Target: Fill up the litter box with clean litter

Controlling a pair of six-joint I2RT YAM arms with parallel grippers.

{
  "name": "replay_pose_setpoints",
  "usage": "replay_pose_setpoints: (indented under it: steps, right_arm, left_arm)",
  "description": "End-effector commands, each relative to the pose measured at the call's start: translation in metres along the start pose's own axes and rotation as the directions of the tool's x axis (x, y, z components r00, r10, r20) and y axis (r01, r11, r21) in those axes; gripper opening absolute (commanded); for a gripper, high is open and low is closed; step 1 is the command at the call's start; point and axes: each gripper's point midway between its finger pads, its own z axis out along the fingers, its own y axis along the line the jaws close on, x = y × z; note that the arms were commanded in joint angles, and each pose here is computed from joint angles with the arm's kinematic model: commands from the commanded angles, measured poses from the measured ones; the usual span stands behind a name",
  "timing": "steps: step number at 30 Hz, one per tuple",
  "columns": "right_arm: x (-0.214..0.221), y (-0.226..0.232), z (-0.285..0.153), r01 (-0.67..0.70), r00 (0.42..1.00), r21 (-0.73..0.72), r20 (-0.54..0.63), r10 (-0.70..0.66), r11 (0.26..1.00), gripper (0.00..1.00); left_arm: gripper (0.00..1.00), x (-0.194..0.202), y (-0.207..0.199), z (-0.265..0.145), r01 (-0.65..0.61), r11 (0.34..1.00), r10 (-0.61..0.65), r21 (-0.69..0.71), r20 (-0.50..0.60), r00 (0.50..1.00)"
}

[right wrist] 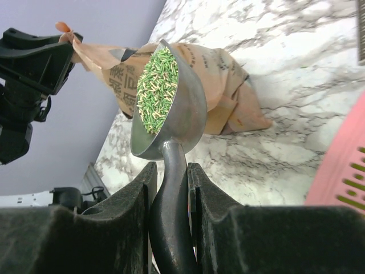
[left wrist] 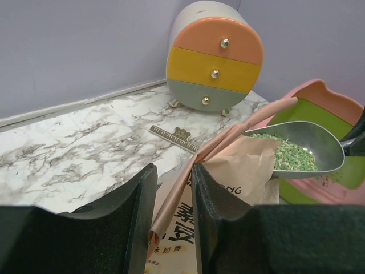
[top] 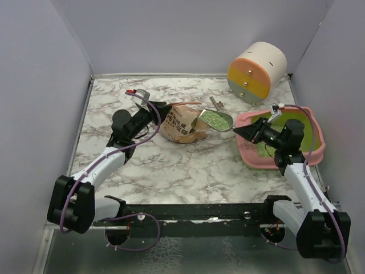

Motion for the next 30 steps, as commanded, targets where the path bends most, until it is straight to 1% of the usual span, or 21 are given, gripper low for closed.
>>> replay_pose_setpoints:
  steps: [1, 10, 17, 22, 26, 30]
  right_arm:
    - [-0.013, -0.002, -0.023, 0.021, 0.999, 0.058, 0.042, -0.023, 0.998, 0.01]
    - [-0.02, -0.008, -0.062, 0.005, 0.992, 0.197, 0.119, -0.029, 0.98, 0.01]
    - [-0.038, -0.015, -0.08, -0.015, 0.982, 0.337, 0.181, -0.049, 0.941, 0.01]
    - [-0.054, -0.02, -0.096, -0.045, 0.968, 0.456, 0.24, -0.074, 0.889, 0.01]
    - [-0.067, -0.025, -0.113, -0.08, 0.954, 0.561, 0.284, -0.1, 0.824, 0.01]
    - [-0.075, -0.025, -0.129, -0.092, 0.945, 0.637, 0.298, -0.135, 0.765, 0.01]
  left_arm:
    - [0.34, -0.021, -0.001, 0.0, -0.007, 1.0, 0.007, -0.007, 0.065, 0.998]
    - [0.34, -0.021, 0.002, 0.0, 0.013, 1.0, -0.011, -0.02, 0.069, 0.998]
    - [0.34, -0.018, 0.003, 0.001, 0.025, 0.999, -0.023, -0.024, 0.062, 0.998]
    - [0.34, -0.014, 0.005, 0.002, 0.033, 0.999, -0.031, -0.026, 0.05, 0.998]
    - [0.34, -0.011, 0.005, 0.004, 0.041, 0.999, -0.04, -0.023, 0.045, 0.998]
    - [0.34, -0.01, 0.005, 0.005, 0.048, 0.999, -0.047, -0.019, 0.04, 0.998]
